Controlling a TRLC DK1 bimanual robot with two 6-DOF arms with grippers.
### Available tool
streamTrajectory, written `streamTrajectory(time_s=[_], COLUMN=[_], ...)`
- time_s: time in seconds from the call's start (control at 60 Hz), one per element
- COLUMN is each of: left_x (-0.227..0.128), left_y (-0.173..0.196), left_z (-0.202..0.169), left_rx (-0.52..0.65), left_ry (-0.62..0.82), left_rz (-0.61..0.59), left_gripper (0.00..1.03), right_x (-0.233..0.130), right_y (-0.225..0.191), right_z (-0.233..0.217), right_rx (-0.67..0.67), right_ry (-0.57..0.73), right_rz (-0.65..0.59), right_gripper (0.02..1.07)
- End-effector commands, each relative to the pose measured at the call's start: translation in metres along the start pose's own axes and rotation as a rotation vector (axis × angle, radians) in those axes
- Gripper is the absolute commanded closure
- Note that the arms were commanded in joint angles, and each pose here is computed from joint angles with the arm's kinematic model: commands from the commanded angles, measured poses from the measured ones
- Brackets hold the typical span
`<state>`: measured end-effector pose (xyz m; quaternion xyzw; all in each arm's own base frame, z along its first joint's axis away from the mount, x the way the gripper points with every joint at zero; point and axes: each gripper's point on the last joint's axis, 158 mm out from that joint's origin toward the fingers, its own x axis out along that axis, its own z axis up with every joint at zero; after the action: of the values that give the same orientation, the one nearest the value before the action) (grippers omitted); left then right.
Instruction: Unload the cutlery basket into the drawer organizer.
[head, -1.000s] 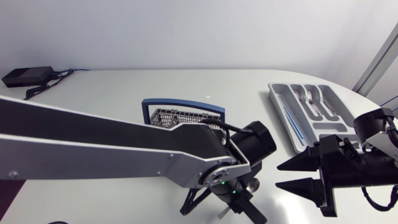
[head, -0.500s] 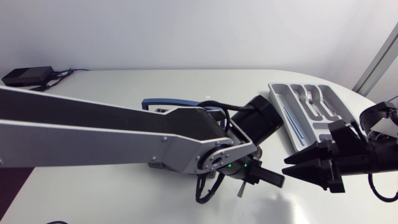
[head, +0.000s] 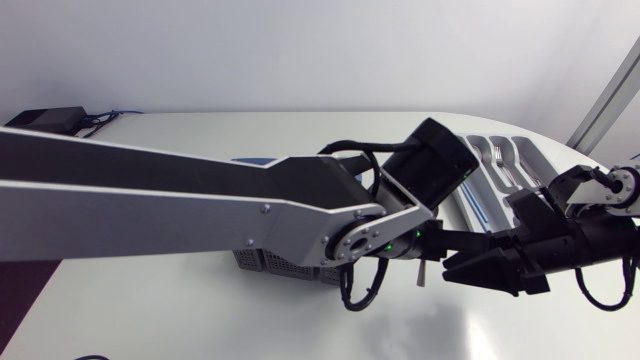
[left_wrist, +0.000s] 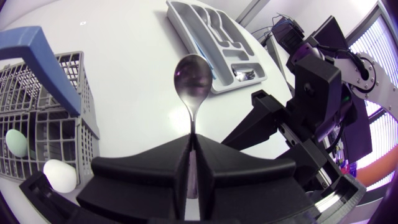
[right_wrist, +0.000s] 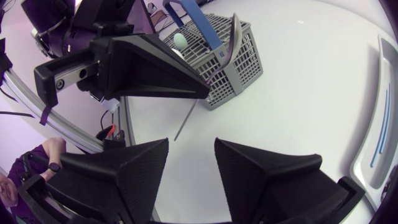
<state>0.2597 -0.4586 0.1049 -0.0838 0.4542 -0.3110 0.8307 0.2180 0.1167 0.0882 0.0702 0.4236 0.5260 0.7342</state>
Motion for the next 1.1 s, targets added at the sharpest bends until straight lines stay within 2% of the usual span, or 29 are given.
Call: streamTrajectory(time_s=[0.0, 0.283, 0.533, 0.75, 0.9, 0.983, 1.05, 1.067, 1.083], left_x=[0.003, 0.003, 0.002, 0.0, 0.0, -0.001, -0.001, -0.002, -0.003], left_y=[-0.012, -0.019, -0.021, -0.023, -0.024, -0.025, -0.026, -0.027, -0.029], left_z=[0.007, 0.013, 0.016, 0.017, 0.015, 0.016, 0.016, 0.016, 0.017], left_rx=[-0.036, -0.05, -0.061, -0.057, -0.054, -0.052, -0.049, -0.044, -0.042], left_ry=[-0.031, -0.075, -0.093, -0.105, -0.105, -0.107, -0.108, -0.108, -0.11], left_rz=[-0.016, -0.016, -0.023, -0.022, -0.02, -0.024, -0.026, -0.028, -0.031], left_gripper=[1.0, 1.0, 1.0, 1.0, 1.0, 0.99, 0.91, 0.84, 0.82], right_x=[0.001, 0.006, 0.006, 0.008, 0.008, 0.009, 0.009, 0.009, 0.009], right_y=[0.002, 0.002, -0.003, -0.005, -0.005, -0.005, -0.006, -0.007, -0.007], right_z=[0.009, 0.023, 0.03, 0.03, 0.029, 0.028, 0.026, 0.026, 0.026], right_rx=[0.029, 0.058, 0.069, 0.082, 0.082, 0.083, 0.086, 0.087, 0.086], right_ry=[-0.009, -0.005, -0.021, -0.02, -0.017, -0.016, -0.012, -0.013, -0.015], right_rz=[0.038, 0.073, 0.057, 0.058, 0.058, 0.055, 0.054, 0.053, 0.052], right_gripper=[0.56, 0.66, 0.83, 0.89, 1.02, 1.02, 1.02, 1.02, 1.02])
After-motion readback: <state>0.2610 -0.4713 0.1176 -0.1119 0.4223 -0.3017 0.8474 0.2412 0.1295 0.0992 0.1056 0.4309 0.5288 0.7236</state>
